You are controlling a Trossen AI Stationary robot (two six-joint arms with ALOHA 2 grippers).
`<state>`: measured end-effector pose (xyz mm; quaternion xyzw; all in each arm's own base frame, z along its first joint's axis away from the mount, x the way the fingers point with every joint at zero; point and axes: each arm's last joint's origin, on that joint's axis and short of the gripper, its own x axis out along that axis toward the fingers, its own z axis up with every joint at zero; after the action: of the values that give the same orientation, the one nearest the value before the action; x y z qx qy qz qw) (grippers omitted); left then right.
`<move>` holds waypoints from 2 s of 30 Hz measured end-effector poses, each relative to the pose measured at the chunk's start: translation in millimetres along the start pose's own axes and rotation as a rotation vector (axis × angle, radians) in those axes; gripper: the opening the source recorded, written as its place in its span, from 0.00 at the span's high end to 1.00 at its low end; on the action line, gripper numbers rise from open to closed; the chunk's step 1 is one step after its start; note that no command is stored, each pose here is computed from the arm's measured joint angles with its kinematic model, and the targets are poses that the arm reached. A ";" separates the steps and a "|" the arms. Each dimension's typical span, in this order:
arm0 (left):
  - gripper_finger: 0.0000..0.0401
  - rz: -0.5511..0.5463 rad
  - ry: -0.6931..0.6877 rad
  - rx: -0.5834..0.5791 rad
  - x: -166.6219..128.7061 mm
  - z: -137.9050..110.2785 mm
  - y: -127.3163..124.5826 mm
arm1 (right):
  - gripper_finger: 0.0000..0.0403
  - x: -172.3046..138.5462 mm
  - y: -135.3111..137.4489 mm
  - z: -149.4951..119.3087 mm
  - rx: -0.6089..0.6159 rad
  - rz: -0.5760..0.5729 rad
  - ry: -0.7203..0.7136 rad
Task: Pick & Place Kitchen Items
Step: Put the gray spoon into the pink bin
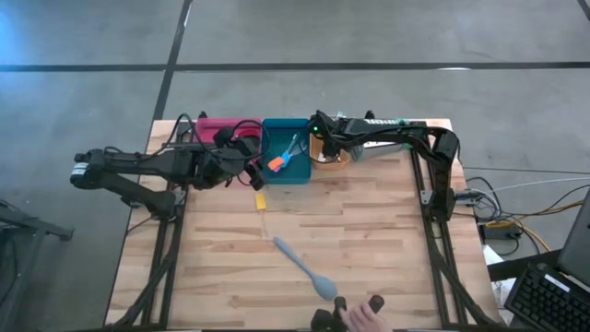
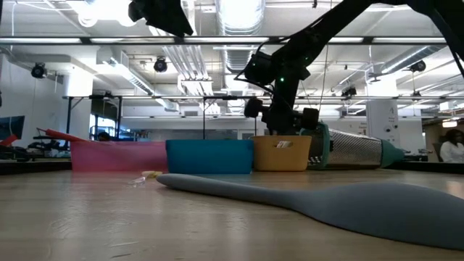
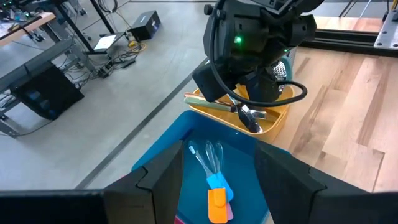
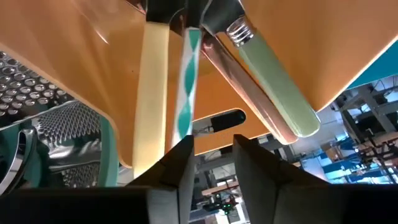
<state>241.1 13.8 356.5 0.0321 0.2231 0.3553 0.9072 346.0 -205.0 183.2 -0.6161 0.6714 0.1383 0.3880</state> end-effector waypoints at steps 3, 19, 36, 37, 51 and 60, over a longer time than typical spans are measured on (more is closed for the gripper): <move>0.51 0.000 0.003 0.003 0.0 -0.3 0.0 | 0.70 -0.4 -0.3 -0.4 0.012 0.003 0.019; 0.51 0.001 0.014 0.026 0.0 -1.6 0.2 | 0.66 -69.6 -12.1 -31.2 0.376 -0.153 0.153; 0.51 -0.156 0.063 0.140 -0.5 -6.1 -3.7 | 0.85 -237.4 11.6 -28.4 1.065 -0.584 0.233; 0.51 -0.194 0.069 0.164 -0.7 -6.7 -4.7 | 0.86 -246.2 14.8 -26.0 1.093 -0.606 0.227; 0.51 -0.459 0.160 0.479 3.2 -21.2 -16.9 | 0.95 -326.9 60.3 17.0 1.715 -0.350 -0.842; 0.51 -0.666 0.216 0.691 18.8 -40.0 -57.4 | 0.97 -328.4 67.0 33.3 1.688 0.101 -1.113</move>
<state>272.4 -20.6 300.9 0.2210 0.4190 -0.0476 0.8794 275.3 67.1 368.6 0.0406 0.2985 -0.0978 0.9485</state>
